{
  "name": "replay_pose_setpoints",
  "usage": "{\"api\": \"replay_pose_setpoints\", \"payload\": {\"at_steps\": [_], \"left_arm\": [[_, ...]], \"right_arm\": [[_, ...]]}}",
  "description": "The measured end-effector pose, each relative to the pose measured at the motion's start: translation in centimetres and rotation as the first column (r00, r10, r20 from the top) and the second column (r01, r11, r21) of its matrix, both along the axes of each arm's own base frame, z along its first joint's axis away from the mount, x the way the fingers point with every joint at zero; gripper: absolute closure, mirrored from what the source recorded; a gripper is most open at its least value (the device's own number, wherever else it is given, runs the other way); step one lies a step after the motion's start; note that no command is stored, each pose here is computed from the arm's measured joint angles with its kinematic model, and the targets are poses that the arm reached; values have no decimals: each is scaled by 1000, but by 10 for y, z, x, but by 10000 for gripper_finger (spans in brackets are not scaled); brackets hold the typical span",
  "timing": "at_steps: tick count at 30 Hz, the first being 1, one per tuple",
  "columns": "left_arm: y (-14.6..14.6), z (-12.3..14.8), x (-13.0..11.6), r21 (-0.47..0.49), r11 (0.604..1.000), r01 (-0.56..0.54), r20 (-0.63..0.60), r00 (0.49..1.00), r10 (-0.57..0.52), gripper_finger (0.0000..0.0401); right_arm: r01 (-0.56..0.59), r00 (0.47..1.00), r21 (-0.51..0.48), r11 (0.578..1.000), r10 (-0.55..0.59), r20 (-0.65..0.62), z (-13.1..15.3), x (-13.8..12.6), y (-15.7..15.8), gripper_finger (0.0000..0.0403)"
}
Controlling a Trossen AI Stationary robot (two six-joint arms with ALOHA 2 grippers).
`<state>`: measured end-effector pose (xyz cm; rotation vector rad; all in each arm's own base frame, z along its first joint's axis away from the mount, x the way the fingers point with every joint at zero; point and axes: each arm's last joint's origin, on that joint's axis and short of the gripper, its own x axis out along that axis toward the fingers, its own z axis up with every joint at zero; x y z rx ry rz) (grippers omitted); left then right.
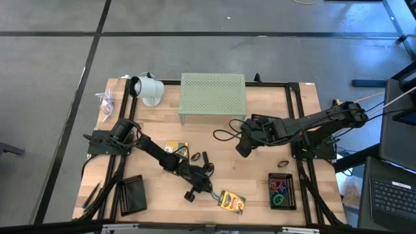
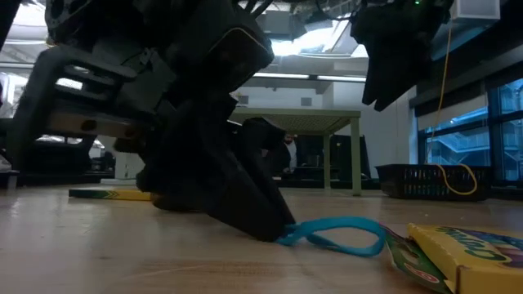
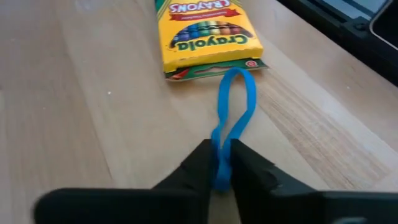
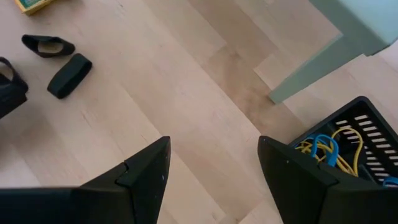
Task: Pick & Place Office Desk Supplies
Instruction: Put the blue rubber band into the top right black bin
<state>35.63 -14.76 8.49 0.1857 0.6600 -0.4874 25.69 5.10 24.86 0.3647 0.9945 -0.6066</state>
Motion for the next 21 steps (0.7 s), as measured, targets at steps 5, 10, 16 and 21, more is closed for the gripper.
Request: {"api": "replay_pose_setpoints", "payload": {"at_steps": [5,10,16,21], "left_arm": [[-1,1,1,-4,1000,12,21,1000,-12,395],[-2,10,-1,10,1000,-3,40,999,2,397],[2,43,-2,32,996,-84,120,990,80,397],[9,75,-9,82,980,-179,184,970,162,397]], "right_arm": [[26,1000,-6,1000,-26,16,0,-1,3,158],[15,1000,-2,1000,-15,28,1,0,6,158],[-39,993,3,999,38,114,5,7,14,158],[-183,955,-32,982,186,231,12,16,29,158]]}}
